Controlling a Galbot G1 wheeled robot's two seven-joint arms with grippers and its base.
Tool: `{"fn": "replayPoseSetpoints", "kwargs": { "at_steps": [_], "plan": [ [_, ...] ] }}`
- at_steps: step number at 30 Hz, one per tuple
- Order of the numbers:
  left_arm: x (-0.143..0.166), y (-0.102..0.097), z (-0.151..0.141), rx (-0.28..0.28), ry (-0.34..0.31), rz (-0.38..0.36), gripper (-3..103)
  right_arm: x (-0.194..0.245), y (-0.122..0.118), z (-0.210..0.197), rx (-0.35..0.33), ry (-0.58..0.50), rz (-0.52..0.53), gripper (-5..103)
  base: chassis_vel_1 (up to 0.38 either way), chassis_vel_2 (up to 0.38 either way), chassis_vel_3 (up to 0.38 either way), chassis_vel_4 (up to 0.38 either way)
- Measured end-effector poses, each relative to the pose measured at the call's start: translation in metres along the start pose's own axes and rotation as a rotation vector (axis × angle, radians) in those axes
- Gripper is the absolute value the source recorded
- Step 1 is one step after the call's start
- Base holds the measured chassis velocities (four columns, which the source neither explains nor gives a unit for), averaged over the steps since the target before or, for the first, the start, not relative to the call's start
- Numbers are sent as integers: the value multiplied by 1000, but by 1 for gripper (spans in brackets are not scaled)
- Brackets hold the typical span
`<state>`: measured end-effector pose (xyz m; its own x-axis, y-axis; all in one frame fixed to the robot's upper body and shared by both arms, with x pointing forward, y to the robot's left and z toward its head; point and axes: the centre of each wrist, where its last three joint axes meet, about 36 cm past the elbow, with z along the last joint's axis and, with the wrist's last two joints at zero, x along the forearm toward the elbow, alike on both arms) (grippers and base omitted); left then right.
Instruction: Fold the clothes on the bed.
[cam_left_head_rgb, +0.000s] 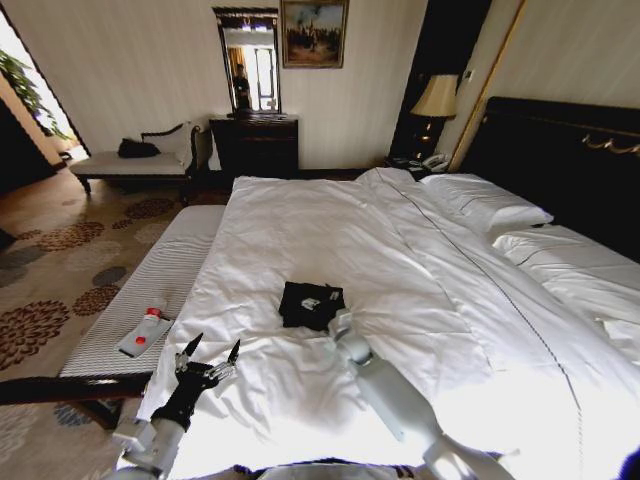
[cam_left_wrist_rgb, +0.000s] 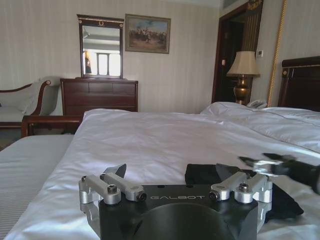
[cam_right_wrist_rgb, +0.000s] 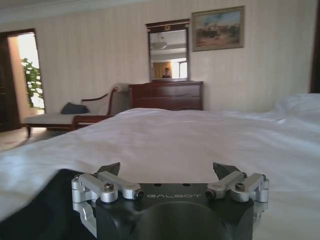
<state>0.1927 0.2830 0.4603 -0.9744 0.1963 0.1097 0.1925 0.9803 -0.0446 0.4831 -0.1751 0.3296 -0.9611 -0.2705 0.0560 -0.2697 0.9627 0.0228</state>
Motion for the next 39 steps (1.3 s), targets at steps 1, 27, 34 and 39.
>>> {"fn": "replayPoseSetpoints", "kwargs": {
  "at_steps": [1, 27, 34, 39],
  "plan": [
    [0, 0, 0, 0, 0, 0, 100, 10, -21, -3, 19, -3, 31, 100, 0, 0, 0, 0],
    [0, 0, 0, 0, 0, 0, 100, 253, -91, -78, 105, -93, 255, 100, 0, 0, 0, 0],
    [0, 0, 0, 0, 0, 0, 100, 288, -58, -77, 125, -77, 265, 100, 0, 0, 0, 0],
    [0, 0, 0, 0, 0, 0, 100, 292, -39, -82, 122, -89, 251, 100, 0, 0, 0, 0]
  ]
}}
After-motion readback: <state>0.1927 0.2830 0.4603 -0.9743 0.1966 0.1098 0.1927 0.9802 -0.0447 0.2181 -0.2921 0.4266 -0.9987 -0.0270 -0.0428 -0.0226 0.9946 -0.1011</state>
